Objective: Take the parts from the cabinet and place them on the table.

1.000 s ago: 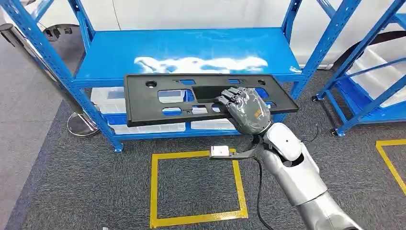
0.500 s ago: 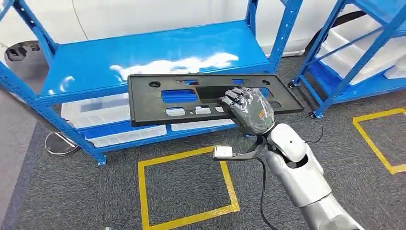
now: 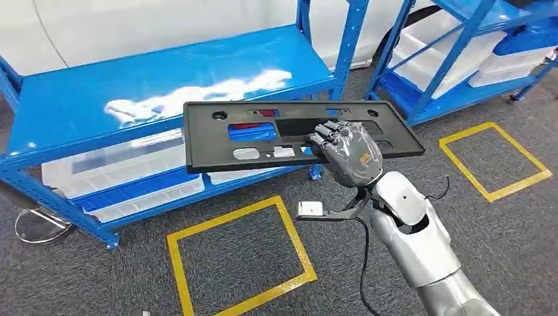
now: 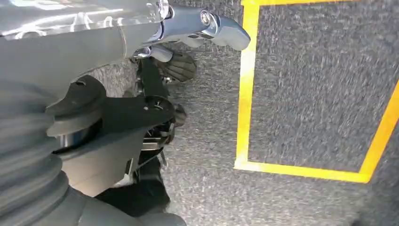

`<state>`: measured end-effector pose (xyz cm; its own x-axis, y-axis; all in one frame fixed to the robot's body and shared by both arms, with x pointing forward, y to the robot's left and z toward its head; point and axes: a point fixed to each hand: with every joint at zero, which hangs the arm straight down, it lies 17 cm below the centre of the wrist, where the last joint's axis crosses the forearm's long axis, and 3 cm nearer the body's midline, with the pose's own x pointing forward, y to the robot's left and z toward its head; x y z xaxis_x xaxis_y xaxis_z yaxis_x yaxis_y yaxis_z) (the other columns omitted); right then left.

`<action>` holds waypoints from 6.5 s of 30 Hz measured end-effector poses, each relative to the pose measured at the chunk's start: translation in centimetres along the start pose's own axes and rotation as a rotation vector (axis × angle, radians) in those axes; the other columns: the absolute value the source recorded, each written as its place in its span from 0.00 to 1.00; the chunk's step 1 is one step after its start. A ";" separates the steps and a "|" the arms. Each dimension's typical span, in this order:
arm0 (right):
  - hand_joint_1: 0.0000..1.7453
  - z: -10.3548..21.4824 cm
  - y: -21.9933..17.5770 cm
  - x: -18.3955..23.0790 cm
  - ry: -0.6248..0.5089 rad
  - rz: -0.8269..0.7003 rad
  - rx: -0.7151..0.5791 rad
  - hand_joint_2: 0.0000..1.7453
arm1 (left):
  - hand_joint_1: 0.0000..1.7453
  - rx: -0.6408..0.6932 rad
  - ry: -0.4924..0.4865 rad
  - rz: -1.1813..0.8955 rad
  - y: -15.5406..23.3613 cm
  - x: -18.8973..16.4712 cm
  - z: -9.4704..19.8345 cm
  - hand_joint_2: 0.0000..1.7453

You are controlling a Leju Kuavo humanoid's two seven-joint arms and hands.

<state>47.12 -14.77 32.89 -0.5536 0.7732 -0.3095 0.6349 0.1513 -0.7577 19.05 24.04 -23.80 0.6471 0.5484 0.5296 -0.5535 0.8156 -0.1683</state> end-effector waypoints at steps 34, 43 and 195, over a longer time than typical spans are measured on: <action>1.00 2.1 2.7 -2.9 0.051 0.163 0.145 1.00 | 0.00 -0.003 -0.001 0.004 0.0 -0.1 0.1 1.00; 1.00 1.9 3.0 -3.6 0.054 0.176 0.163 1.00 | 0.00 -0.005 -0.005 0.010 -0.1 0.1 0.0 1.00; 1.00 8.6 6.2 -12.0 0.283 0.250 0.393 1.00 | 0.00 -0.002 0.008 0.015 0.1 -0.5 0.2 1.00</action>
<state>53.08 -28.37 26.95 -0.2099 0.9000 -0.3821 0.4497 -0.2582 -0.8550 18.60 23.83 -23.90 0.6428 0.5620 0.5205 -0.5624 0.8076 -0.1775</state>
